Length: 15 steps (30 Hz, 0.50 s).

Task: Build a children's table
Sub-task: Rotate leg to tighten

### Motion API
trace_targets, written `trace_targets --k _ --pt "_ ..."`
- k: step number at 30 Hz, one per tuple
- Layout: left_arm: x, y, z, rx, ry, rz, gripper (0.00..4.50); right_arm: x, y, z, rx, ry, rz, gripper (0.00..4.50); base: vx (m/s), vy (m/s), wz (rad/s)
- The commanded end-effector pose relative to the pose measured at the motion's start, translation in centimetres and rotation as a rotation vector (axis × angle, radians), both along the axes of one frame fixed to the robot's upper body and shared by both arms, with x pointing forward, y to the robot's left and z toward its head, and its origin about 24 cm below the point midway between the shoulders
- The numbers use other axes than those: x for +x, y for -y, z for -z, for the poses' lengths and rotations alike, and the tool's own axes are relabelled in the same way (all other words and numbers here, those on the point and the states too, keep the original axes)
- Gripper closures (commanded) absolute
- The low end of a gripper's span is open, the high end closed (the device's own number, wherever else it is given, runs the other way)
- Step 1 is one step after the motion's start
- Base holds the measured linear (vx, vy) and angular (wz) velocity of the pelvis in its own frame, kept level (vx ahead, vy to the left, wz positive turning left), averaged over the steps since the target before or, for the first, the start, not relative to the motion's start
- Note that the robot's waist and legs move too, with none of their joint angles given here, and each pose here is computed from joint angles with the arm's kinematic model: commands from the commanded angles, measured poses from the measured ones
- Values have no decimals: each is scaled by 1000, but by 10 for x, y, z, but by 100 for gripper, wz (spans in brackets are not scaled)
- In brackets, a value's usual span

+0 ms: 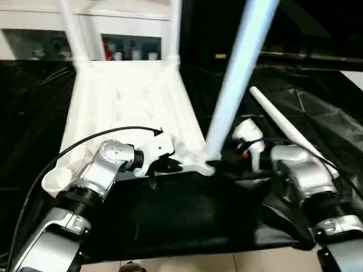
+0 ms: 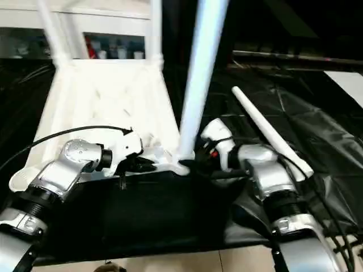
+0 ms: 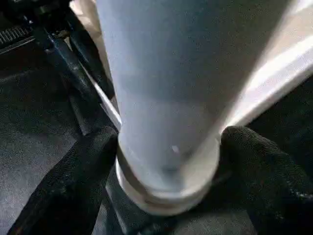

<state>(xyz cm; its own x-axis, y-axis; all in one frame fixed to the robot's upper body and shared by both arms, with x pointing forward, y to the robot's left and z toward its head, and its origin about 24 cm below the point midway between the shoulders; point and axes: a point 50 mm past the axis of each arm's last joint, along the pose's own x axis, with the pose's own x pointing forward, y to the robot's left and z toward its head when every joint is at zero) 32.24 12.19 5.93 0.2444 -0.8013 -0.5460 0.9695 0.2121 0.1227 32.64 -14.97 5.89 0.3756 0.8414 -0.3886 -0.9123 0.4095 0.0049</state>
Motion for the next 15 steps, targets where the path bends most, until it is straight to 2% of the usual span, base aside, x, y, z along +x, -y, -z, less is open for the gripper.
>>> trace_targets --k 1,7,15 --pt "-5 13 -2 -57 6 49 450 0 0 0 -10 0 -17 74 0 0 0" --pt "-4 12 -3 -48 10 41 450 1 -6 1 -3 0 -22 74 0 0 0" --pt "-5 9 -2 -40 7 43 450 -1 -7 5 -1 -20 -28 151 0 0 0"
